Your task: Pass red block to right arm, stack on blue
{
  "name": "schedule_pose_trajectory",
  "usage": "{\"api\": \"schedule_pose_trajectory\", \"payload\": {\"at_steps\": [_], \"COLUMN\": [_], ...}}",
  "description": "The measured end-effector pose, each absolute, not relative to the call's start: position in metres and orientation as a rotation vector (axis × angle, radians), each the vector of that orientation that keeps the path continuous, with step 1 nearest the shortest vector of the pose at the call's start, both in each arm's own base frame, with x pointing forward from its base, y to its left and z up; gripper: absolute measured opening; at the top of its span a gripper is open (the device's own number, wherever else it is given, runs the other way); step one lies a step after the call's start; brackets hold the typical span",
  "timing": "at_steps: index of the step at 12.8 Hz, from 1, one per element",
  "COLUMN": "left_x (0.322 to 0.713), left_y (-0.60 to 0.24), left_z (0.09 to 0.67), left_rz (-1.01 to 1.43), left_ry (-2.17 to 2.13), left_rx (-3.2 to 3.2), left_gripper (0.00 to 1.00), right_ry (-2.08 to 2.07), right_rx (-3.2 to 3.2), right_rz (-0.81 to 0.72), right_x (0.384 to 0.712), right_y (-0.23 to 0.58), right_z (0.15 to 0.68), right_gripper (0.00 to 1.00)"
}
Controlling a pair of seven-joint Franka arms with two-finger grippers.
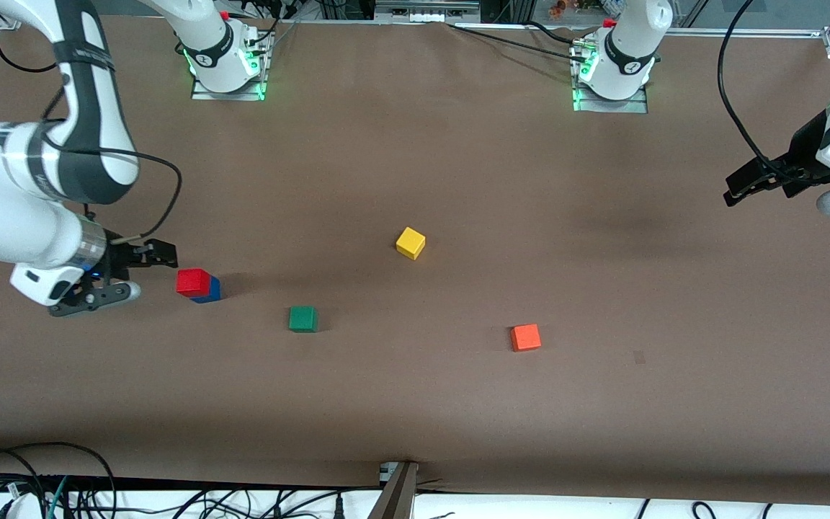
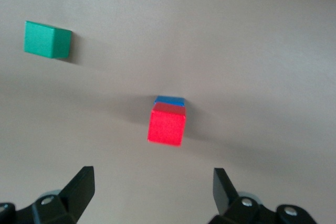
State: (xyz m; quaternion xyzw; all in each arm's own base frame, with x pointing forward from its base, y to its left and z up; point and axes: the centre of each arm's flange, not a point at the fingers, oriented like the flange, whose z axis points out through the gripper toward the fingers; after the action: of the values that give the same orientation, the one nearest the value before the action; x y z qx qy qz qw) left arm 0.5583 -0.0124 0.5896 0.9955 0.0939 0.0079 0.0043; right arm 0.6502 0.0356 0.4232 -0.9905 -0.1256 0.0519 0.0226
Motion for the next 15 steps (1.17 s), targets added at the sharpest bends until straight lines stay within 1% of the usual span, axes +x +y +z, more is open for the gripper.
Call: {"api": "schedule_pose_trajectory", "payload": {"at_steps": [5,9,12,15], "left_x": [0.559,0.559,0.559,0.559], "left_y": [-0.032,-0.033,-0.033,-0.033], "left_z": [0.589,0.589,0.590,0.590], "left_rz": [0.022,0.023,0.019,0.017], "left_ry": [0.245,0.245,0.243,0.242], "left_rx": [3.123,3.123,3.124,3.124], "left_gripper": [1.00,1.00,1.00,1.00], "right_ry": [-0.355,-0.282,-0.133,0.021], "right_rx": [-3.065,-3.085,-3.134,-3.157], "right_rz": [0.256,0.281,0.301,0.305], "right_x": [0.646,0.637,0.616,0.581], "right_y": [0.018,0.012,0.019,0.031], "right_z": [0.502,0.536,0.564,0.588], "right_gripper": [1.00,1.00,1.00,1.00]}}
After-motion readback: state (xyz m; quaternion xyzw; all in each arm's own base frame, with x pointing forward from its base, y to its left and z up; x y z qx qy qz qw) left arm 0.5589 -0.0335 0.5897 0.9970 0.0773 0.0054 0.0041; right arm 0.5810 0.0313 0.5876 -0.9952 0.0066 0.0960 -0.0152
